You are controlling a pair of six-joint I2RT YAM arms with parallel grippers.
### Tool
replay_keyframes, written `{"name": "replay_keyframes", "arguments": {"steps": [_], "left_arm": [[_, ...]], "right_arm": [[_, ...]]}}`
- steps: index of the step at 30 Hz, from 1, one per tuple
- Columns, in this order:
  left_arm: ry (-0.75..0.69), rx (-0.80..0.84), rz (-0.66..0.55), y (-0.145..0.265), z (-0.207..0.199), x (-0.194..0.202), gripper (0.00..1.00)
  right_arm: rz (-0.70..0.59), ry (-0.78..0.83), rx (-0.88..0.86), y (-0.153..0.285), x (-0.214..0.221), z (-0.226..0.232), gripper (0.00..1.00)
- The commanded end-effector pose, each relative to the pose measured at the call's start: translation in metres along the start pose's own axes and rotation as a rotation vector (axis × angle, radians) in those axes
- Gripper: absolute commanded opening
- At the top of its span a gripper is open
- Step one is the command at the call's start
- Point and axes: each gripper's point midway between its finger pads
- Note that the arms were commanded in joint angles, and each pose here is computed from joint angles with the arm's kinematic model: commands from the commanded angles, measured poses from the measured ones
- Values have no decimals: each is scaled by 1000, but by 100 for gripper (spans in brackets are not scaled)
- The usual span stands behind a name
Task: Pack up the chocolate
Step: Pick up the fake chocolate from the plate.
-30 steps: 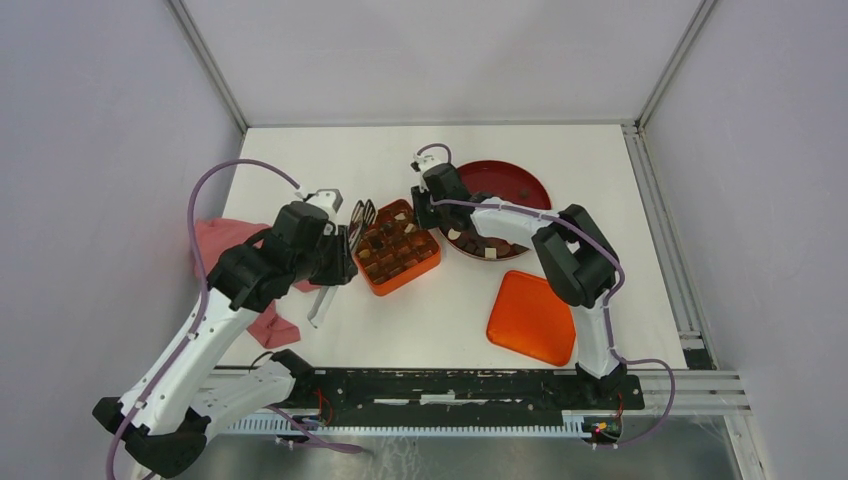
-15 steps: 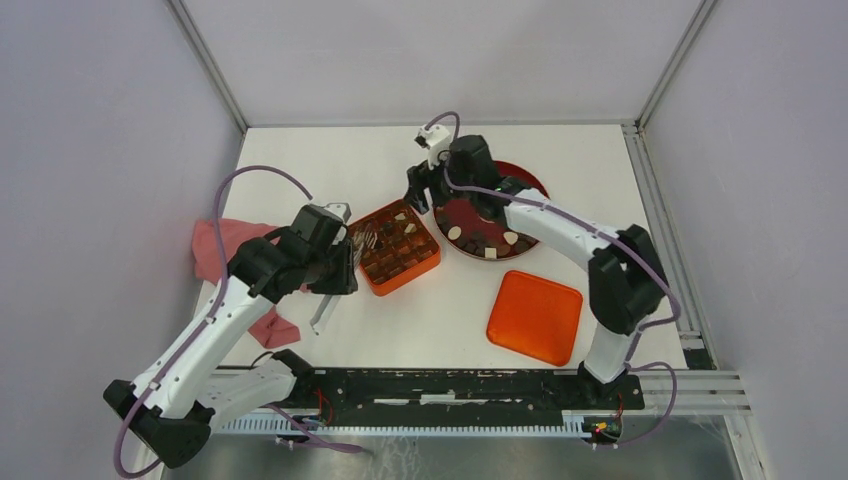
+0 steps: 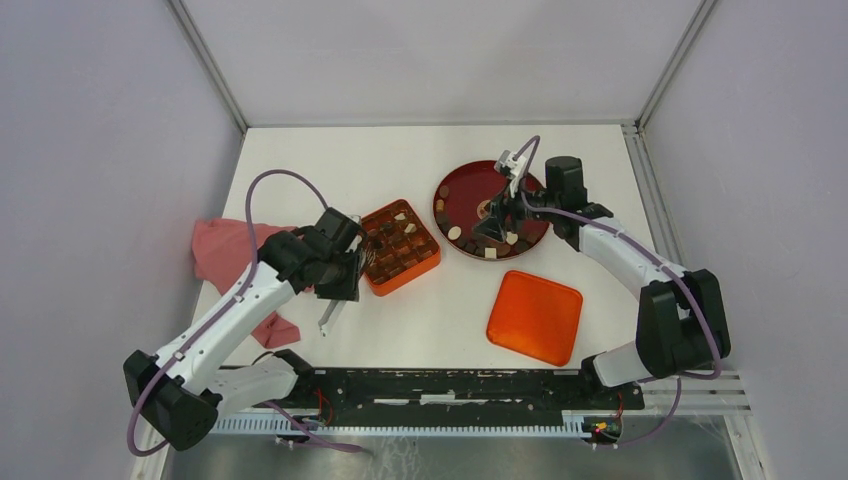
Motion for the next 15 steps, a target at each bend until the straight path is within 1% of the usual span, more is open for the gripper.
{"name": "replay_keyframes", "arguments": {"steps": [1, 4, 6, 10, 15], "left_arm": [[27, -1, -40, -6, -5, -10, 4], [17, -3, -38, -9, -8, -14, 6], [11, -12, -30, -12, -8, -15, 10], [2, -12, -22, -13, -10, -16, 15], [-1, -25, -21, -14, -8, -15, 27]], "right_arm": [[-118, 98, -56, 15, -31, 5, 76], [-129, 94, -59, 18, -32, 5, 76], [-135, 92, -60, 20, -32, 4, 76], [-138, 87, -52, 23, -32, 1, 76], [-142, 76, -58, 23, -30, 1, 76]]}}
Point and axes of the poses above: each gripper's point midway between its finger pads, its own y axis back along the fingers, its own z axis along the line the jaws close on, x = y × z, and after that the axes turned 11 degrees about y, right-handed
